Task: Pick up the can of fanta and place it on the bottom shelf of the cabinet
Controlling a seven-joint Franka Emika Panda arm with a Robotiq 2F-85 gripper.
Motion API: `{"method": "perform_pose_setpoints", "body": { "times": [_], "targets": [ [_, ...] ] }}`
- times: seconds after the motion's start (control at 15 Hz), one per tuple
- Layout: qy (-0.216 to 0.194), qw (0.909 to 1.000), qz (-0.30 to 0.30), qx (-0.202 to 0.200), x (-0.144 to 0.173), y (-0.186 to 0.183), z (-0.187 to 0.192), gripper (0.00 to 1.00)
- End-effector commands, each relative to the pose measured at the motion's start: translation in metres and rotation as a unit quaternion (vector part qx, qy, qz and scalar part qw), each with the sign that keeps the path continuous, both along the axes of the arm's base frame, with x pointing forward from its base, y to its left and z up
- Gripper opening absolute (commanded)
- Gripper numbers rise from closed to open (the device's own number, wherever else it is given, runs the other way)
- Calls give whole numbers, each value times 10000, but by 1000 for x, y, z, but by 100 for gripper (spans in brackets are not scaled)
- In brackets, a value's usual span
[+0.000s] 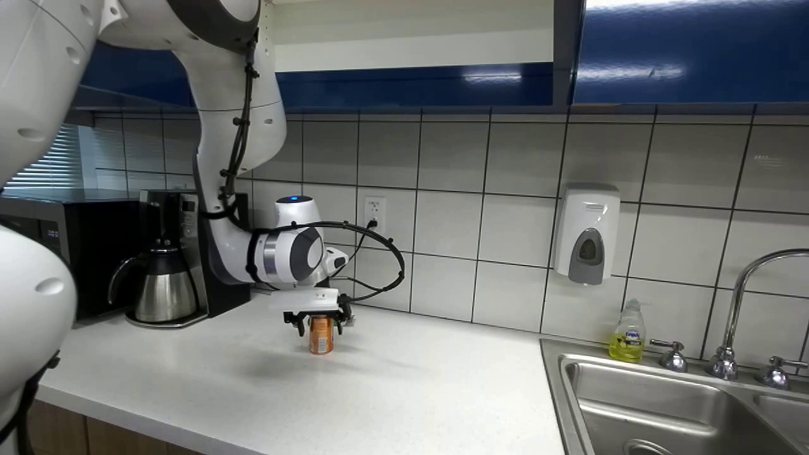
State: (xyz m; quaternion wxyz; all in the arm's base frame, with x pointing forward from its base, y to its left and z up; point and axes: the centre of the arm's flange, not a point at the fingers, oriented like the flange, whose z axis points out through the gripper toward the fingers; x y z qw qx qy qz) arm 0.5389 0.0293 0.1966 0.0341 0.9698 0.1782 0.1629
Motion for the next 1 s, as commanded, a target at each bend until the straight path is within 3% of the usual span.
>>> {"method": "perform_pose_setpoints", "body": {
  "times": [0.0, 0.87, 0.93],
  "targets": [
    [-193, 9997, -142, 70, 3, 5, 1, 100],
    [-405, 9989, -207, 106, 8, 12, 0, 100],
    [-416, 9988, -219, 106, 9, 12, 0, 75]
  ]
}}
